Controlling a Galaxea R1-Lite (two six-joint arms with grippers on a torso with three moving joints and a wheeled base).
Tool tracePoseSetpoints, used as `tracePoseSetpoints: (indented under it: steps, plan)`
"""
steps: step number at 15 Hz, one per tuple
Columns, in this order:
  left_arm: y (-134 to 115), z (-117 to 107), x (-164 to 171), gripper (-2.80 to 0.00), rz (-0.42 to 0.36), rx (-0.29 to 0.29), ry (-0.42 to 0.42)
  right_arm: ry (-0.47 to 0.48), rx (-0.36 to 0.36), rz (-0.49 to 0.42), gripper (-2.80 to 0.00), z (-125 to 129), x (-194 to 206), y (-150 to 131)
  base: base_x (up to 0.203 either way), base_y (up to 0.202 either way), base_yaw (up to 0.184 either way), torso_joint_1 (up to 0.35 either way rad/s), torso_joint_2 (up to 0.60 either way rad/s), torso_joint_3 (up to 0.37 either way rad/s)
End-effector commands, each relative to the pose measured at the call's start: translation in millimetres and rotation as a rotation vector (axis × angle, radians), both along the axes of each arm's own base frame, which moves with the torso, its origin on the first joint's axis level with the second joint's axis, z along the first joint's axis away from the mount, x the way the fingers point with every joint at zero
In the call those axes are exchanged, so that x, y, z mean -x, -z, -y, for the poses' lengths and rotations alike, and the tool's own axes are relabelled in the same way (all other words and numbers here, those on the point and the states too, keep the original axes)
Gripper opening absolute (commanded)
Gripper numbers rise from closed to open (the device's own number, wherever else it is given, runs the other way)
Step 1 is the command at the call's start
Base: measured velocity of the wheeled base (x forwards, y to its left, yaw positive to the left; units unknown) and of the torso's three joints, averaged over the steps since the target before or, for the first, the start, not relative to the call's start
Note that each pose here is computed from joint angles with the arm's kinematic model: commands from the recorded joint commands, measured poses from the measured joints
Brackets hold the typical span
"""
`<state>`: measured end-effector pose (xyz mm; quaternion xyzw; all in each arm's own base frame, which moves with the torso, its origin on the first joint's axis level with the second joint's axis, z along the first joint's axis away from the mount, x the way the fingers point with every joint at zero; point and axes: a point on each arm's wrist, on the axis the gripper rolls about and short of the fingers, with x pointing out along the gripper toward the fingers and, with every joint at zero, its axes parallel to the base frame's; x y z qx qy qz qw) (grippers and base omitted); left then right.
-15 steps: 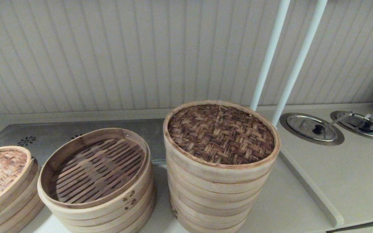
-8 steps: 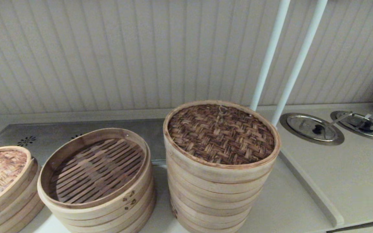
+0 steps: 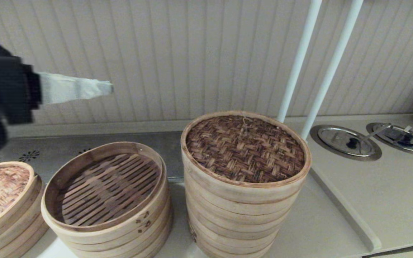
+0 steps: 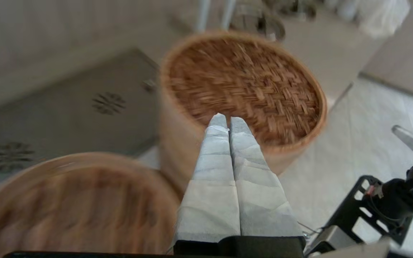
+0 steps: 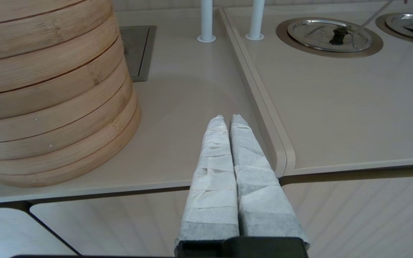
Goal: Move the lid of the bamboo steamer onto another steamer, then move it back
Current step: Pick up the steamer
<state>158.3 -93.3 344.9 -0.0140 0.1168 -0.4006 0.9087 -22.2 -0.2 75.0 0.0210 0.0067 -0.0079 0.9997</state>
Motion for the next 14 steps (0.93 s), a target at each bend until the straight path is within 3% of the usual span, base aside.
tracePoseSetpoints:
  steps: [1,4,6,8,9,14]
  plan:
    - [29,66,-43,-2.80,-0.110,-0.079,0.040,0.000,0.000,-0.005,-2.80,0,0,1,0.000,0.000,0.000,0.000,0.00,0.000]
    - [36,114,-57,-2.80,-0.113,-0.060,0.074,0.001,-0.001,-0.005,-2.80,0,0,1,0.000,0.000,0.000,0.000,0.00,0.000]
    - [32,134,-52,-2.80,-0.103,-0.019,0.106,0.000,0.001,-0.005,-2.80,0,0,1,0.000,0.000,0.000,0.000,0.00,0.000]
    - [39,150,-52,-2.80,-0.101,-0.037,0.087,0.000,-0.001,-0.005,-2.80,0,0,1,0.000,0.000,0.000,0.000,0.00,0.000]
    - [44,156,-52,0.00,-0.109,-0.051,0.086,0.000,-0.001,-0.005,-2.80,0,0,1,0.000,0.000,0.000,0.000,0.00,0.000]
    - [68,181,-57,0.00,-0.146,-0.098,0.112,0.000,-0.001,-0.005,-2.80,0,0,1,0.000,0.000,0.000,0.000,0.00,0.000]
